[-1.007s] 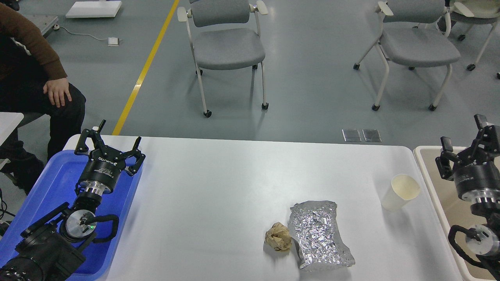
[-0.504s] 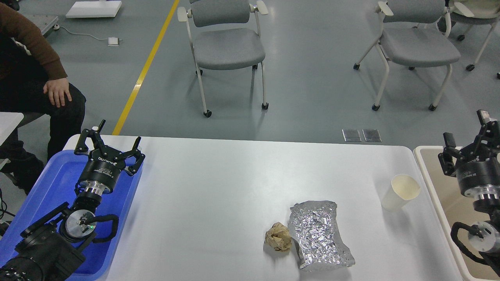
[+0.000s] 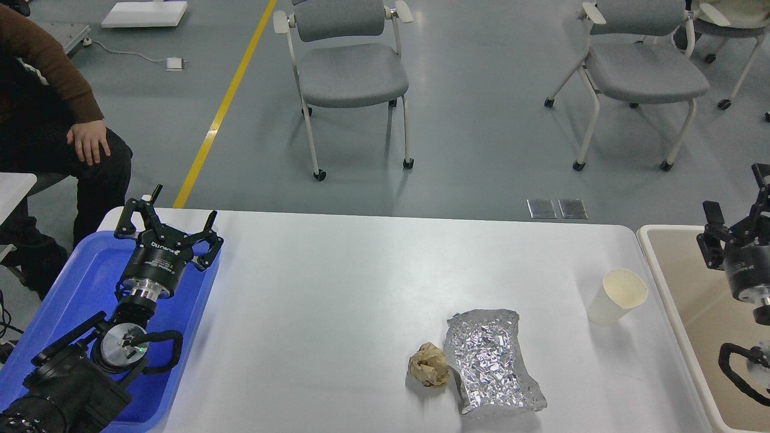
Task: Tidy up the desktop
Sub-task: 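Raise the right gripper and swing it toward the white paper cup, then extend the right gripper sideways to the white paper cup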
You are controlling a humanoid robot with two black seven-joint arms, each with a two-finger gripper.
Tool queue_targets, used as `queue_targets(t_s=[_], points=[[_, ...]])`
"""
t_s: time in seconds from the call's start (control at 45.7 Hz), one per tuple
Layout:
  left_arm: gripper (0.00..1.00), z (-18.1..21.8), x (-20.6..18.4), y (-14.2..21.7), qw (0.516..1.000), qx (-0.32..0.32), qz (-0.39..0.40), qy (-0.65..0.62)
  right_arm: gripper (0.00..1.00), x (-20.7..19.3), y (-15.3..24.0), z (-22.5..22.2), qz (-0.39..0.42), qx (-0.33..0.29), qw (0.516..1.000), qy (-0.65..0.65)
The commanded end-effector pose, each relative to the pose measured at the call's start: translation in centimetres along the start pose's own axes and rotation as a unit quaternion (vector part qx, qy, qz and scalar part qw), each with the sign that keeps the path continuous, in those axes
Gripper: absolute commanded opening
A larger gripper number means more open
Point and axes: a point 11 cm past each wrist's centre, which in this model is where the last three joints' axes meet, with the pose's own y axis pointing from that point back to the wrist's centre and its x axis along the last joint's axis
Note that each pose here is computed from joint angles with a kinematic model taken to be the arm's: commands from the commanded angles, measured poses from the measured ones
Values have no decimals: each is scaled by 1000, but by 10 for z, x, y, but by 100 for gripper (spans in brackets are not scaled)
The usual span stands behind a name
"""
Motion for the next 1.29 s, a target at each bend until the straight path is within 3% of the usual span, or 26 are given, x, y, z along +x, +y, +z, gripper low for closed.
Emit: queue_targets(t_s=[0.0,0.307,0.766,1.051,1.27], points=[[100,0,0,0,1000,0,0,0,100,18,7,-4,-22,-15,997,79],[100,0,0,0,1000,0,0,0,100,54,30,-1,-110,-103,964,218],[100,-1,0,0,1000,0,0,1,100,84,34,-2,-232,-255,844,411],[100,-1,0,0,1000,0,0,1,100,58,16,-10,-331,-224,771,495],[100,-1,0,0,1000,0,0,1,100,-4,-22,-10,-398,-186,746,501]])
